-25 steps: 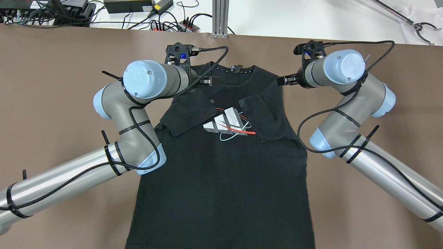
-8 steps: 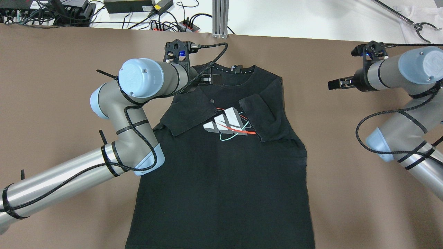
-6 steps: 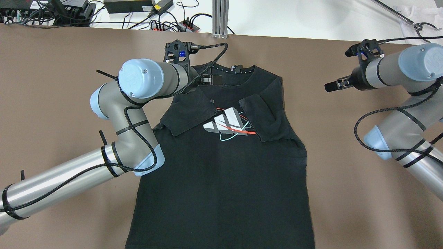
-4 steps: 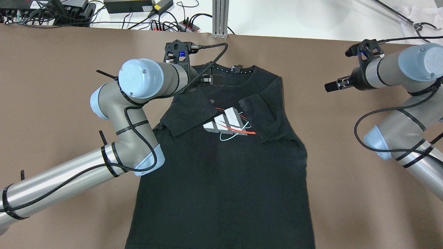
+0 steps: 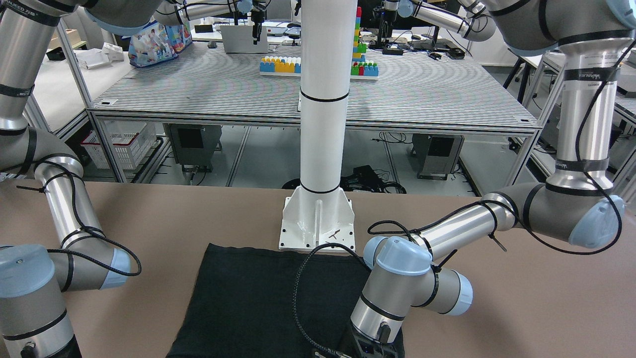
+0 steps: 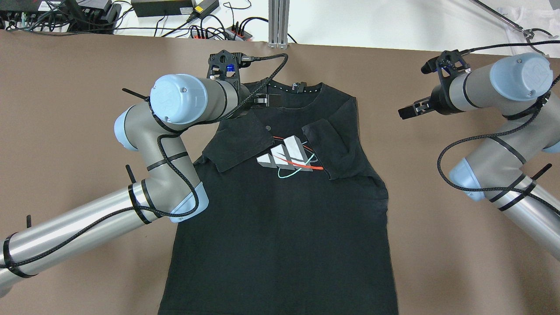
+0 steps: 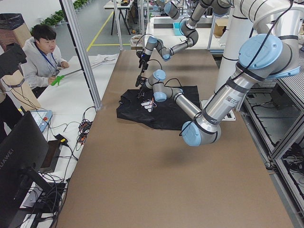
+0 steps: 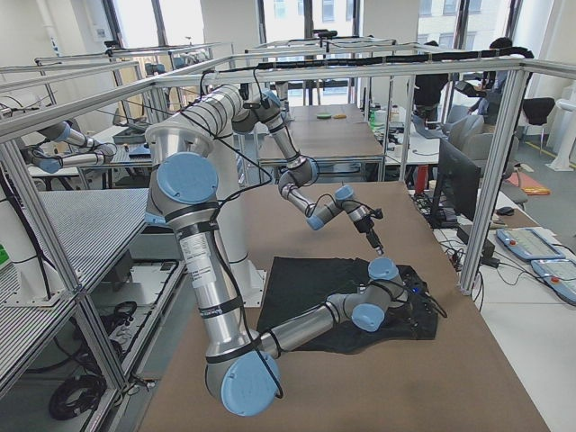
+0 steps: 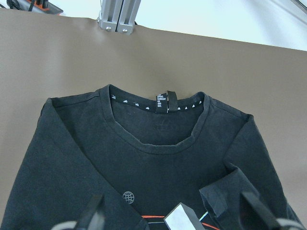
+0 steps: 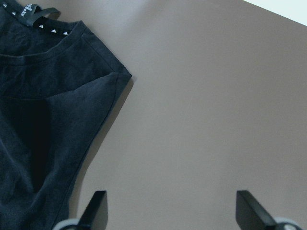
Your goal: Fold clothes
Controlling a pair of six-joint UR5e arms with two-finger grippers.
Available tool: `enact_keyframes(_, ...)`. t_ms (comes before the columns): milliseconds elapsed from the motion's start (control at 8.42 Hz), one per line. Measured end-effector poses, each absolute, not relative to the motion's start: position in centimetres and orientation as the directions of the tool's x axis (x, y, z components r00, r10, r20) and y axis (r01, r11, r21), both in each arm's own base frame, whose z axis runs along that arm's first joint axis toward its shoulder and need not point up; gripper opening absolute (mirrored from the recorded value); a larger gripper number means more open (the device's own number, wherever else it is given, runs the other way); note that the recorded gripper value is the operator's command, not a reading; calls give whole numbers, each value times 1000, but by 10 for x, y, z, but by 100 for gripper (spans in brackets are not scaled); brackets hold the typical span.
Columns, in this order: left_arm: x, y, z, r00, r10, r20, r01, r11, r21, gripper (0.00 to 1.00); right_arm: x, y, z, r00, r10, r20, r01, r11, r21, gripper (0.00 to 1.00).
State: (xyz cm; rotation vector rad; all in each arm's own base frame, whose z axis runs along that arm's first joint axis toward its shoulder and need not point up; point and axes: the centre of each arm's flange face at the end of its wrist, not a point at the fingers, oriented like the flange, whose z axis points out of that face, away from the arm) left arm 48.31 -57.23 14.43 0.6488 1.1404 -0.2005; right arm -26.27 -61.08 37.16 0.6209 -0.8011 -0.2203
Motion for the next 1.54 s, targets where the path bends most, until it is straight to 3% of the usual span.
enact_keyframes(475, 476, -567, 154, 425, 173, -888, 464, 801, 378, 100, -272, -617, 373, 683, -401, 611, -45, 811, 583, 94)
enact_keyframes(712, 450, -544, 165, 408, 185, -894, 471, 796, 379, 100, -256, -590, 382, 670, -317, 672, -119, 846, 519, 92)
enact_keyframes(1187, 414, -498, 226, 347, 40, -937, 514, 828, 225, 100, -255, -481, 348, 465, 57, 884, -384, 912, 143, 91)
enact_keyframes(1544, 418, -448, 264, 284, -108, -953, 524, 850, 60, 100, -299, -417, 320, 348, 213, 913, -473, 880, -25, 91)
